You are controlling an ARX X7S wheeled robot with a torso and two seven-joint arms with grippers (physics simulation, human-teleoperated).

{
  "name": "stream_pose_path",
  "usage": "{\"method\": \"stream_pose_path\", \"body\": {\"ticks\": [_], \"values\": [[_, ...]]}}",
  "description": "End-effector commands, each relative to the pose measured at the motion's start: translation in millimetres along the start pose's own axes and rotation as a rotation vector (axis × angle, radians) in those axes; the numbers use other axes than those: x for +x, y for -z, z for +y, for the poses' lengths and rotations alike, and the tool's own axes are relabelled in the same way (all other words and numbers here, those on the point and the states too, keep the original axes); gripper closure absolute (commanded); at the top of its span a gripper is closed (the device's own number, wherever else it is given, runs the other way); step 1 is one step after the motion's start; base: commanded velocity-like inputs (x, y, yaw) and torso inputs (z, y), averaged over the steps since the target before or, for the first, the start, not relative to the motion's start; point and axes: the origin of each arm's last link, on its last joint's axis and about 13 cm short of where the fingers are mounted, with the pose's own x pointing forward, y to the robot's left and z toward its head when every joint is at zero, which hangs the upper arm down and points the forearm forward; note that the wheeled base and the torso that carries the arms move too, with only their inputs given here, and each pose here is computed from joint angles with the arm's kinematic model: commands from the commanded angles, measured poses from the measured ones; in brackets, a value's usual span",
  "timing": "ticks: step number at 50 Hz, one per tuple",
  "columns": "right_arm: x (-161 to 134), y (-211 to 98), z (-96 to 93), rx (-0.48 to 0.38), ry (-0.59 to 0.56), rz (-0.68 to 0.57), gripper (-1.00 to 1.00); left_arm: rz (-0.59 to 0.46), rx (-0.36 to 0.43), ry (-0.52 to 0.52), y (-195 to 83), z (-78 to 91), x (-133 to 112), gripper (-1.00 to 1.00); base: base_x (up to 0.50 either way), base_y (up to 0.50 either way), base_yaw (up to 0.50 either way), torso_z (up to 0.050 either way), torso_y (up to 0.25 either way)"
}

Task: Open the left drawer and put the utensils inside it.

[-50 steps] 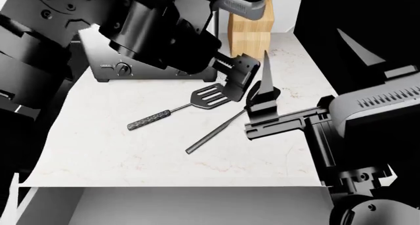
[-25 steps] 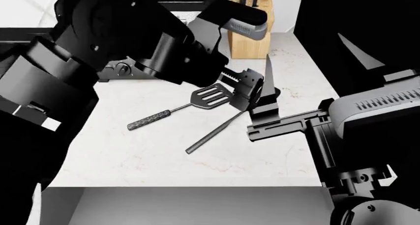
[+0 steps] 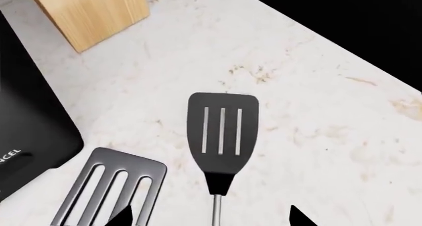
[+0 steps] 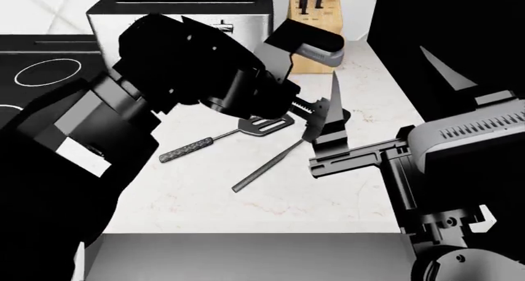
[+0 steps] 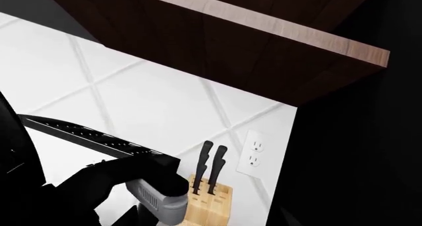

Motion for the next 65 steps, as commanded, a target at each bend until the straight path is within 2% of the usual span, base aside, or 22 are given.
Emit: {"method": "stream_pose_path", "body": {"ticks": [1, 9, 31, 40, 51, 65], "values": [[0.9, -0.2, -0.8, -0.004, -0.001, 0.002, -1.0, 0.007, 0.014, -0.008, 7.4, -2.5, 19.6, -1.0, 0.0, 0.0, 0.0, 0.0, 0.0], [1.1, -0.2, -0.3, -0.005, -0.002, 0.0, -1.0, 0.001, 0.026, -0.026, 4.5, -2.0, 18.0, -1.0, 0.0, 0.0, 0.0, 0.0, 0.0], [-2.4, 2.6, -1.2, -0.003, 0.006, 0.008, -1.0, 0.008, 0.053, -0.007, 14.1, -8.6, 34.3, -1.0, 0.0, 0.0, 0.0, 0.0, 0.0], [-3.1, 3.3, -2.0, -0.003, 0.009, 0.011, -1.0, -0.018, 0.037, -0.021, 16.2, -4.0, 38.7, -1.0, 0.0, 0.0, 0.0, 0.0, 0.0], [-2.3, 1.8, -3.1, -0.007, 0.011, 0.01, -1.0, 0.001, 0.01, 0.014, 23.2, -0.4, 43.8, -1.0, 0.0, 0.0, 0.0, 0.0, 0.0], [-3.1, 7.8, -2.1, -0.001, 0.011, 0.022, -1.0, -0.014, 0.089, 0.056, 30.6, 4.9, 52.2, -1.0, 0.0, 0.0, 0.0, 0.0, 0.0]]}}
